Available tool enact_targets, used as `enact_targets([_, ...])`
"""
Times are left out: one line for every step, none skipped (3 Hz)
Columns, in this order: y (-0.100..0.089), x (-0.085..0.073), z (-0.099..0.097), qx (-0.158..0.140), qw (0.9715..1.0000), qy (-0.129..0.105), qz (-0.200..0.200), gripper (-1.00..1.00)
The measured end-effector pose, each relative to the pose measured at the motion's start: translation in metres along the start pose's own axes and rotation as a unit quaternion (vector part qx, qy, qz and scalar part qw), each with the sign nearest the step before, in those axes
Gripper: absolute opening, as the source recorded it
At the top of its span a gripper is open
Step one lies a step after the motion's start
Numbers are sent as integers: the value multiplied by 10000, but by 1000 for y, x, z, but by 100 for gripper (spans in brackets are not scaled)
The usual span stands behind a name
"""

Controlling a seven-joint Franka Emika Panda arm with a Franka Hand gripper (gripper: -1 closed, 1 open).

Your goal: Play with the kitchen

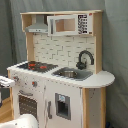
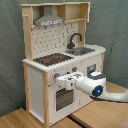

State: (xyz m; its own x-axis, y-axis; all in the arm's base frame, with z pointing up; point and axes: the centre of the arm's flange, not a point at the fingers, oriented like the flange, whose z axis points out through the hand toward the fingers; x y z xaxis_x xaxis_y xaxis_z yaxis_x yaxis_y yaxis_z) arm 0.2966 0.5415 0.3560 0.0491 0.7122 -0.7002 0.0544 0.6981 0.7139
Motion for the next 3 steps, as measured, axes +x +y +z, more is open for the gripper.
enact_targets([36,-43,-7,-143,9990,-308,288,100])
enact_targets([63,-77,-25,-191,9967,-584,526,100])
enact_targets([89,-112,-47,-225,9930,-867,771,100])
